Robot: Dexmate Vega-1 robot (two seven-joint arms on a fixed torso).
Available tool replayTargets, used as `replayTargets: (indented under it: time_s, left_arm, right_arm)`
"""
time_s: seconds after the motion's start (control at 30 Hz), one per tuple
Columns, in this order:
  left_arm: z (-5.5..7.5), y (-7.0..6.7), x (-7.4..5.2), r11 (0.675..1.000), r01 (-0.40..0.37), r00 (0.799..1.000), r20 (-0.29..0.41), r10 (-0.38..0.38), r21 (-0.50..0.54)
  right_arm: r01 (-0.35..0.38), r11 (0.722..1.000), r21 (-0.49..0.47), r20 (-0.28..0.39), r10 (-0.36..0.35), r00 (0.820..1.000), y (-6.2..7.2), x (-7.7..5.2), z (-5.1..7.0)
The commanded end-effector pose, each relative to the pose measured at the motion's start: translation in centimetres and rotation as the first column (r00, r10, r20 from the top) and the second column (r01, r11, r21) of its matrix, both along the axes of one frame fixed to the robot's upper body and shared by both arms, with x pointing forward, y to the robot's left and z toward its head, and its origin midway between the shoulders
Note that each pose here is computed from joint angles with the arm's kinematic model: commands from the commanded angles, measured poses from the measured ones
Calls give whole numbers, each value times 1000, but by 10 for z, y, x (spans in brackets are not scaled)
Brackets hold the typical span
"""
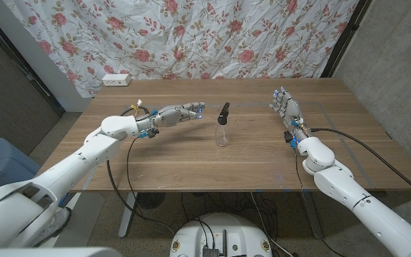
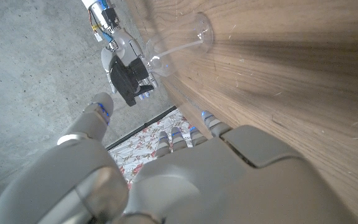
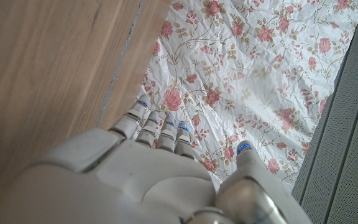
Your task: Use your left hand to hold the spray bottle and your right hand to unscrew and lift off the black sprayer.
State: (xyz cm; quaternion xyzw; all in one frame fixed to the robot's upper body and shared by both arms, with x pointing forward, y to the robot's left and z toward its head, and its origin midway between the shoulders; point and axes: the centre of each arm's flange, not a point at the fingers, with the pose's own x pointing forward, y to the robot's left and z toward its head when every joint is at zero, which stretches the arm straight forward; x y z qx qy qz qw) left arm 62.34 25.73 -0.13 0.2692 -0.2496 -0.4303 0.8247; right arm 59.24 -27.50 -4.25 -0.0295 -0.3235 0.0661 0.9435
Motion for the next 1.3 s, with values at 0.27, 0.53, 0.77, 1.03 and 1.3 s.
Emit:
replayTargets:
  time_s: [0.27,0.53,0.77,1.03,1.3]
  left_arm:
    - [-25,-18,-5,998,-2,1000,11,1,56]
    - [-33,-27,-5,998,-11,1000,21,9,64]
    - [-40,-34,-1,999,-19,1000,14,18,49]
    - [-48,-45,3,999,-28,1000,14,28,45]
    - [-52,-53,8,999,-33,999,5,33,33]
  right_arm:
    - [7,1000,10,1,-7,1000,0,-5,-5]
    - [6,1000,7,2,-6,1000,-3,-5,-6]
    - [3,1000,5,5,-3,1000,-6,-5,-4]
    - [-3,1000,11,6,2,1000,-7,-3,-5]
    - [-3,1000,16,7,2,1000,-8,-2,-6]
